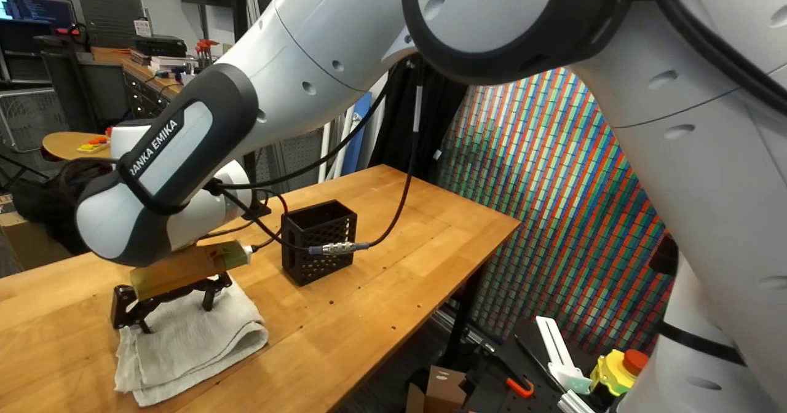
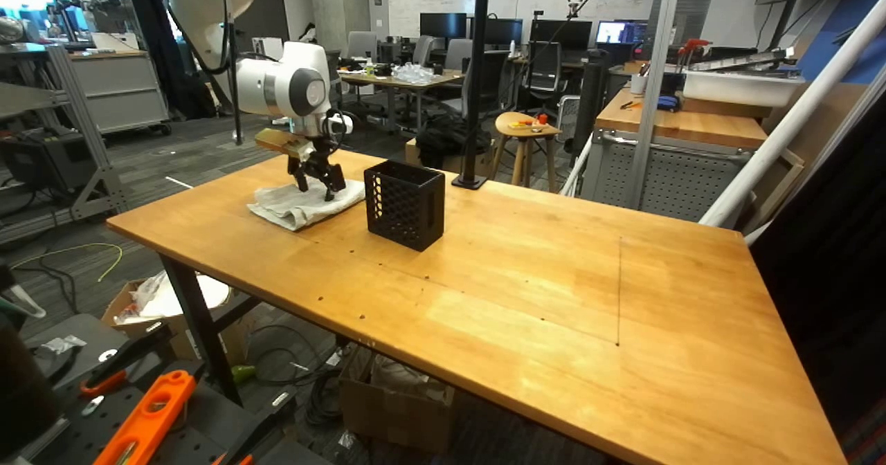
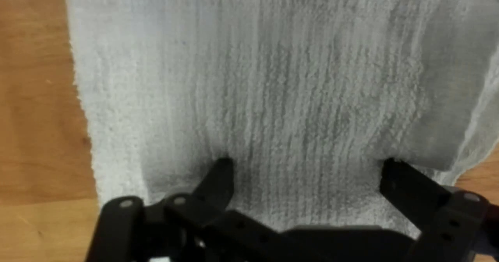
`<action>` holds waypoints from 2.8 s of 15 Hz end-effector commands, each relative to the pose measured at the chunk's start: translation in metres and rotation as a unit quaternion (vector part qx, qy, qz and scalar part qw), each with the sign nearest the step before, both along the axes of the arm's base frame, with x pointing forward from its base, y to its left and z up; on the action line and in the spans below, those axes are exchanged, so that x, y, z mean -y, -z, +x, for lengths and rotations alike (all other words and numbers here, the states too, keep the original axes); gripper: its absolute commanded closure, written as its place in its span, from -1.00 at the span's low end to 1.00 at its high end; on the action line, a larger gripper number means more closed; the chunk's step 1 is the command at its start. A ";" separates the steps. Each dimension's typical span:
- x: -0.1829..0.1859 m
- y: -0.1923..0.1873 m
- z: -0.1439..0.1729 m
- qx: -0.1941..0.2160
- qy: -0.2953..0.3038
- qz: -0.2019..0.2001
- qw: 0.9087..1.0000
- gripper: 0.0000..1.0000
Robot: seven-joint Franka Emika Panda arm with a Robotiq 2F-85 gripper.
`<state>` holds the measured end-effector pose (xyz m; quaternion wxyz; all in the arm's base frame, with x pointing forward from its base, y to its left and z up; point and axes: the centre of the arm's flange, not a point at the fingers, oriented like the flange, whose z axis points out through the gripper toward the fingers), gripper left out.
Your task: Move the black basket to the right, place the white towel inside the basket
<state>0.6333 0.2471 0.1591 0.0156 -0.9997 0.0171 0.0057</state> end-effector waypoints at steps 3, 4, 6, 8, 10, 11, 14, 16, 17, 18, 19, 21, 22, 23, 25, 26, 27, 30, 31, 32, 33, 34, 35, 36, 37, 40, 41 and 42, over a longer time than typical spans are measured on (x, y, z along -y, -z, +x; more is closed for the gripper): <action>-0.006 0.014 0.000 0.010 -0.020 0.035 0.999 -0.32; -0.008 0.012 -0.001 0.010 -0.020 0.038 0.999 -0.18; -0.011 0.004 -0.005 0.012 -0.022 0.042 0.999 0.14; -0.014 -0.004 -0.009 0.015 -0.025 0.045 0.999 0.44; -0.017 -0.014 -0.014 0.019 -0.026 0.047 0.998 0.75; -0.018 -0.018 -0.016 0.020 -0.025 0.049 0.998 0.89; -0.023 -0.029 -0.021 0.024 -0.025 0.054 0.998 1.00; -0.026 -0.038 -0.023 0.028 -0.024 0.057 0.998 1.00; -0.027 -0.044 -0.023 0.031 -0.023 0.058 0.998 1.00; -0.028 -0.048 -0.025 0.034 -0.023 0.061 0.997 1.00; -0.028 -0.052 -0.025 0.037 -0.021 0.060 0.997 1.00; -0.028 -0.062 -0.029 0.042 -0.019 0.059 0.997 1.00; -0.027 -0.065 -0.031 0.043 -0.018 0.057 0.997 1.00; -0.025 -0.069 -0.033 0.045 -0.016 0.056 0.997 1.00; -0.018 -0.081 -0.037 0.050 -0.013 0.050 0.997 1.00; -0.012 -0.089 -0.038 0.053 -0.012 0.047 0.997 1.00; -0.003 -0.100 -0.040 0.056 -0.011 0.043 0.997 1.00; 0.027 -0.124 -0.040 0.069 0.000 0.033 0.997 1.00; 0.042 -0.131 -0.040 0.073 0.006 0.029 0.997 1.00; 0.056 -0.141 -0.039 0.078 0.012 0.026 0.997 1.00; 0.072 -0.148 -0.038 0.081 0.019 0.020 0.996 1.00; 0.086 -0.155 -0.036 0.084 0.025 0.016 0.996 1.00; 0.103 -0.165 -0.036 0.087 0.033 0.014 0.996 1.00; 0.117 -0.172 -0.035 0.091 0.041 0.010 0.995 1.00; 0.134 -0.179 -0.035 0.095 0.055 0.006 0.994 1.00; 0.177 -0.197 -0.039 0.103 0.085 -0.001 0.991 1.00; 0.193 -0.206 -0.042 0.105 0.093 -0.006 0.990 1.00; 0.206 -0.212 -0.045 0.106 0.103 -0.008 0.989 1.00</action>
